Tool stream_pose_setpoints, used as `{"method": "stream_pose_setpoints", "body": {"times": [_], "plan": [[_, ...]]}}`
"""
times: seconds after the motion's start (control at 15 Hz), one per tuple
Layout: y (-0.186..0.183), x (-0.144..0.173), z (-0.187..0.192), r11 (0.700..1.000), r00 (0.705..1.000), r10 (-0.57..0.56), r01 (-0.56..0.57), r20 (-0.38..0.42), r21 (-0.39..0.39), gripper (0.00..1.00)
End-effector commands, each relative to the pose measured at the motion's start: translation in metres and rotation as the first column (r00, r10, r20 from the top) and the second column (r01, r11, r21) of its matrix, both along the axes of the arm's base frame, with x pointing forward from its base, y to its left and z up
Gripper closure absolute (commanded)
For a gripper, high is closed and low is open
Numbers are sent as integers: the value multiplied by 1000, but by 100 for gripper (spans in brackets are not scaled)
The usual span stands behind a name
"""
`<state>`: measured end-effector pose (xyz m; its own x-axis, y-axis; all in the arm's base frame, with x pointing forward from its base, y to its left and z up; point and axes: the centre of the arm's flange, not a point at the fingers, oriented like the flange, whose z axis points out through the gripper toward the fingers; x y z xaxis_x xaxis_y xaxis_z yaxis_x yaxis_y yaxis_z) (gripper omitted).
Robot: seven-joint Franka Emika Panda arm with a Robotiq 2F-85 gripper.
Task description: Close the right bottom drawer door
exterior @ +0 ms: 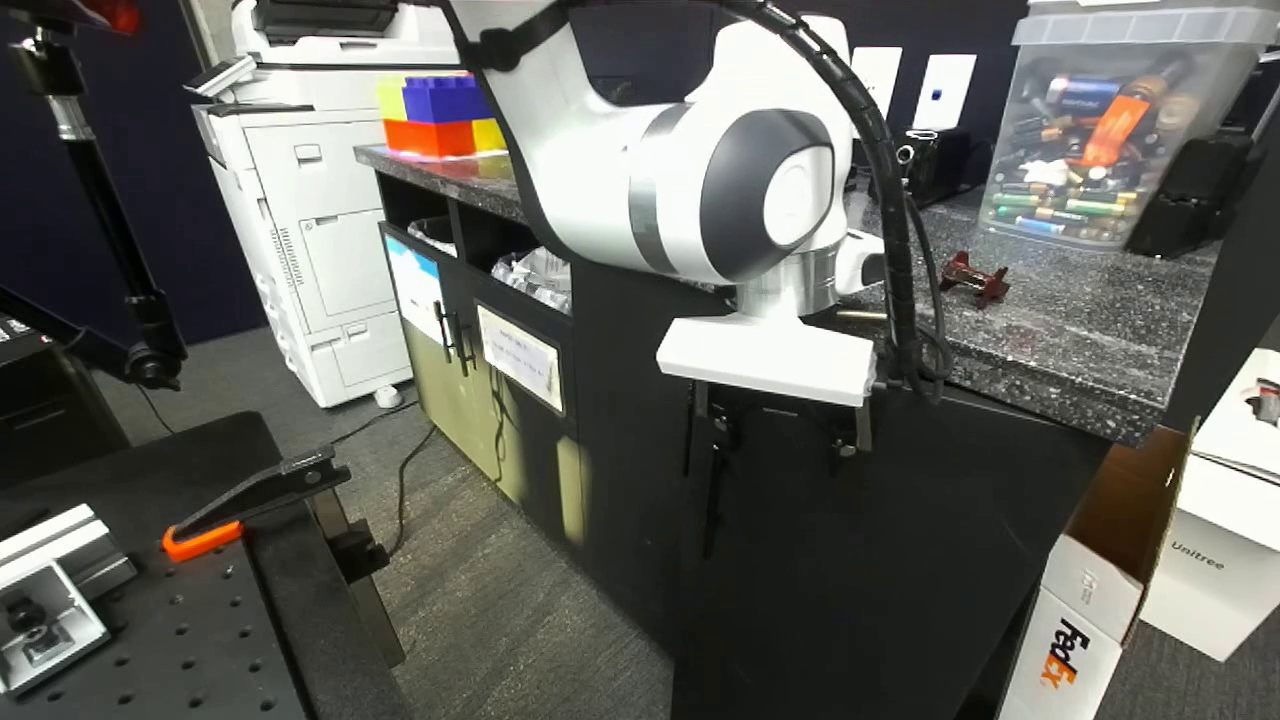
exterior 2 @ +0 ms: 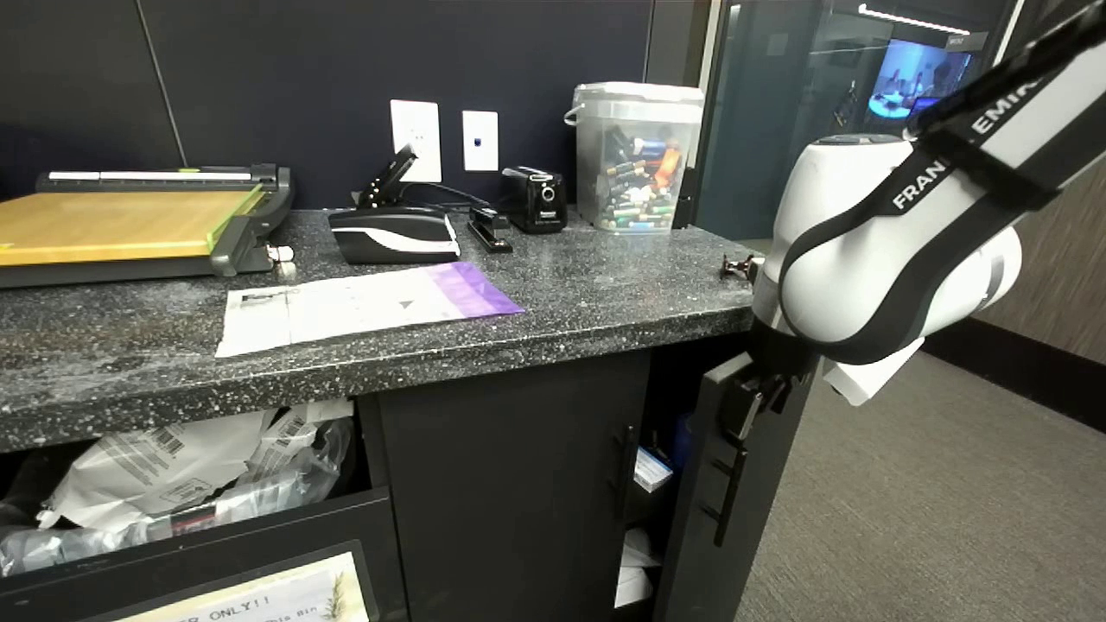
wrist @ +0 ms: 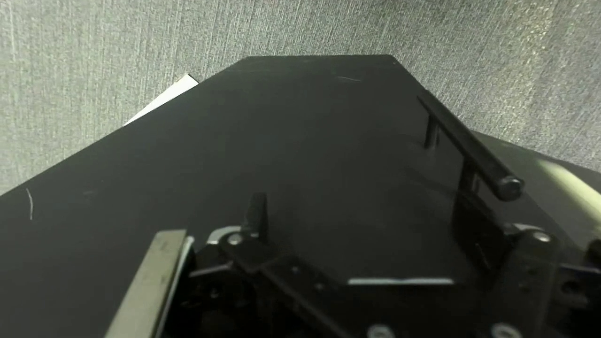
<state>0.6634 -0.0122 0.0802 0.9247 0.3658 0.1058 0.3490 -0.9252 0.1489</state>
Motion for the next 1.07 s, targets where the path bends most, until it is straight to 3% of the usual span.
{"method": "stream_pose_setpoints", "body": {"times": [0.0,0.33,0.6,0.73,0.8,1.0], "plan": [[4,17,-21,1000,996,-12,13,83,-5,0],[14,28,-29,999,981,-2,12,196,-47,0],[30,22,-31,997,974,9,8,225,-74,0],[39,10,-20,999,989,-36,39,145,-21,0],[44,-4,-4,998,996,-61,60,57,30,0],[60,-31,44,994,996,-41,48,-76,93,0]]}}
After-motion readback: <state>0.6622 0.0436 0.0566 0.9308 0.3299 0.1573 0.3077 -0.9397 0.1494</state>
